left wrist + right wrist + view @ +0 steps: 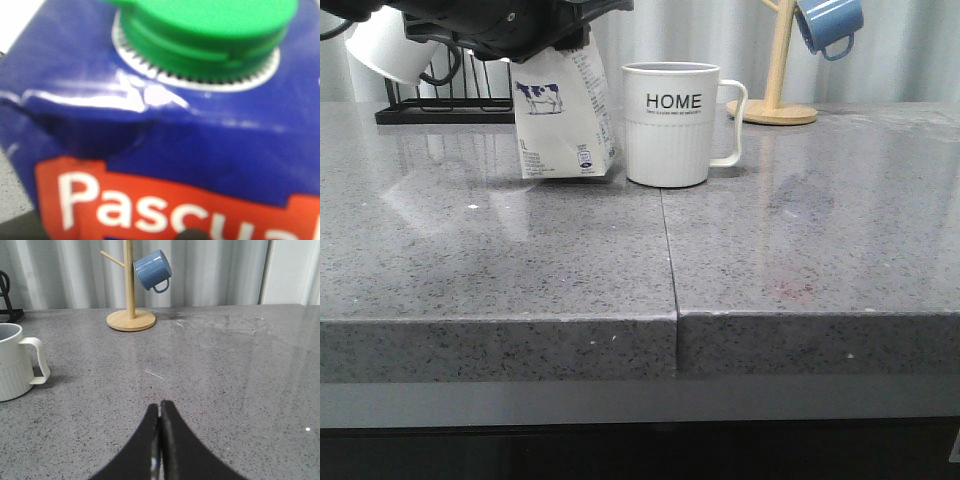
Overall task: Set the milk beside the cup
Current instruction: 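Carry the milk carton with the left gripper and lower it beside the mug, then open the left gripper and lift it away from the carton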
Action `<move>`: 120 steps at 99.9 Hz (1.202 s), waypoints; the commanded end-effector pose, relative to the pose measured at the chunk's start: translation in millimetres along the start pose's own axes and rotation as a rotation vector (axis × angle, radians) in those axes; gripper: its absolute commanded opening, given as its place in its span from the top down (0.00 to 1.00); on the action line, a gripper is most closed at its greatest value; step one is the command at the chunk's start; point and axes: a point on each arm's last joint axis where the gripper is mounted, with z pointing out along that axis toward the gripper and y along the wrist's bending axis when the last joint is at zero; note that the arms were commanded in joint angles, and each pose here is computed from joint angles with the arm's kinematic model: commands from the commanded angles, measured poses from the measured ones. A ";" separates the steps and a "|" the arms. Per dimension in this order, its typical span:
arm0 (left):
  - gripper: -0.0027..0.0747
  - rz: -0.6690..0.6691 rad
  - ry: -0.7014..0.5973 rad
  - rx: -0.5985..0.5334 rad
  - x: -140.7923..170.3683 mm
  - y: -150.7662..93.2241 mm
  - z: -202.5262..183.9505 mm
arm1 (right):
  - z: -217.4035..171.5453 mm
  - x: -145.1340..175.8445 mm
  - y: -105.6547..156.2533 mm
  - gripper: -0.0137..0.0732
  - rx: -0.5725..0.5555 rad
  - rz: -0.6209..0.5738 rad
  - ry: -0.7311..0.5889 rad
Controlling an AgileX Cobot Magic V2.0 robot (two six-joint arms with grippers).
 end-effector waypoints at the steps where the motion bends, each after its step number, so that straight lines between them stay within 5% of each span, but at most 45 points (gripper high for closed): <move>1: 0.83 0.012 -0.285 -0.023 -56.9 -8.8 -18.7 | -0.6 -14.6 1.1 0.98 -0.007 -0.009 -0.090; 16: 0.75 0.047 -0.267 -0.033 -53.4 -9.8 -17.7 | -0.6 -14.6 1.1 0.98 -0.007 -0.009 -0.090; 40: 0.29 0.031 -0.250 -0.030 -50.6 -11.7 -18.5 | -0.6 -14.6 1.1 0.98 -0.007 -0.009 -0.090; 54: 0.13 0.023 -0.223 -0.022 -47.8 -12.2 -17.9 | -0.6 -14.6 1.1 0.98 -0.007 -0.009 -0.090; 120: 0.11 0.014 -0.122 -0.002 -29.2 -3.7 -43.7 | -0.6 -14.6 1.1 0.98 -0.007 -0.009 -0.090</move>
